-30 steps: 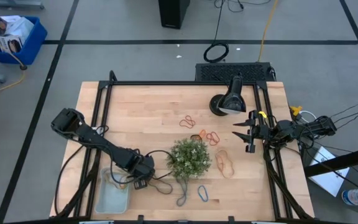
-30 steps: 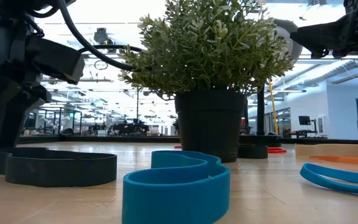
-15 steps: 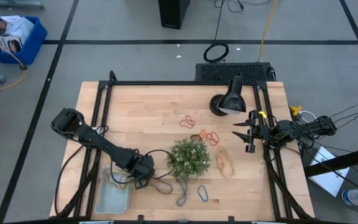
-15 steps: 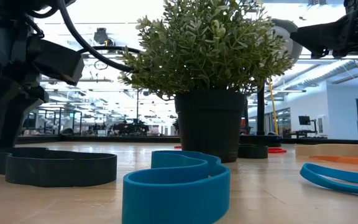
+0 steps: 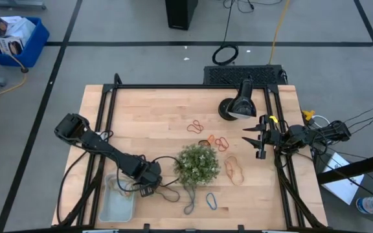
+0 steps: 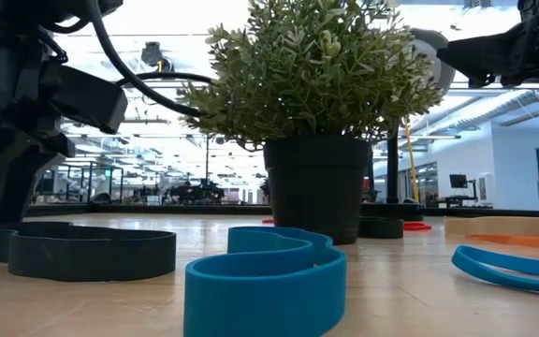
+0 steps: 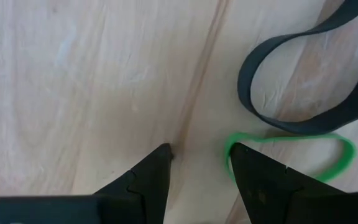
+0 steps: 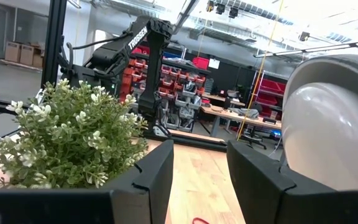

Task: Pick and place rubber bands into bin
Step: Put the green rubber band into the blue bin

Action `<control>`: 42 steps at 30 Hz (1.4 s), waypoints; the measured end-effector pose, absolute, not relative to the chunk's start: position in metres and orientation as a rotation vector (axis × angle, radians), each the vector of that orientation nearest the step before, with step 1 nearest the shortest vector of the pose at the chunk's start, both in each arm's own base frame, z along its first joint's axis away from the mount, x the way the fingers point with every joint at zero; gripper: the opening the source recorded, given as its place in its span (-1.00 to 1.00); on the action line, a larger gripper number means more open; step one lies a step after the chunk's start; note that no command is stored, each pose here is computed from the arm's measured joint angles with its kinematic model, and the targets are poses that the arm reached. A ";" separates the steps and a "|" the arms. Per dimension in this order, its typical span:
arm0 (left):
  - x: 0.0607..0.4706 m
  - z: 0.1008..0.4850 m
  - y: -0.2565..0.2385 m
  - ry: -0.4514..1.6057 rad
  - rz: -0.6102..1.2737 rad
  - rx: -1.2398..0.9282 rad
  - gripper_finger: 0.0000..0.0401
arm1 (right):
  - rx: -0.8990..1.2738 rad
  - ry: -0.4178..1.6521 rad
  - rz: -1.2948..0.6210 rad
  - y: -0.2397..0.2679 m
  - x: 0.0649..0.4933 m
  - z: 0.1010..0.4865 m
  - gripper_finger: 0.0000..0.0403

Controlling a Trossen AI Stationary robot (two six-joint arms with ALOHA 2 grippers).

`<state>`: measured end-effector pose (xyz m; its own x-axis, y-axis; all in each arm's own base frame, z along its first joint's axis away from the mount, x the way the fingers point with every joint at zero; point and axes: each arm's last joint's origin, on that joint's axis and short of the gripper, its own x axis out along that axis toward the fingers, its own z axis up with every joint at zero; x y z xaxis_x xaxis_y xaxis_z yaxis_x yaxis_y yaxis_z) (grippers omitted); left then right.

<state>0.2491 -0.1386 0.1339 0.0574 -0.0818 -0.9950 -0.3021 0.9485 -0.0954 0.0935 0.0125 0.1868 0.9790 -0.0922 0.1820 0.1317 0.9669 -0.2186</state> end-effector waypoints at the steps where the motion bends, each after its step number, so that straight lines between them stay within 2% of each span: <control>1: 0.249 0.133 -0.139 1.514 0.168 -0.308 -0.11 | -0.233 -0.168 -0.114 0.012 0.094 0.186 -0.28; 5: 0.249 0.133 -0.139 1.515 0.168 -0.305 -0.21 | -0.233 -0.167 -0.114 0.012 0.094 0.186 -0.28; 15: 0.249 0.134 -0.139 1.499 0.168 -0.305 -0.94 | -0.249 -0.166 -0.115 0.012 0.094 0.186 -0.28; 23: 0.247 0.147 -0.135 1.456 0.153 -0.341 -0.98 | -0.248 -0.168 -0.115 0.012 0.094 0.187 -0.28; 28: 0.243 0.168 -0.131 1.403 0.139 -0.377 -0.98 | -0.247 -0.174 -0.116 0.012 0.093 0.187 -0.28; 35: 0.234 0.202 -0.124 1.249 0.065 -0.301 -0.98 | -0.247 -0.174 -0.116 0.012 0.093 0.187 -0.28; 42: 0.216 0.239 -0.115 1.133 -0.011 -0.383 -0.98 | -0.247 -0.174 -0.116 0.012 0.093 0.187 -0.28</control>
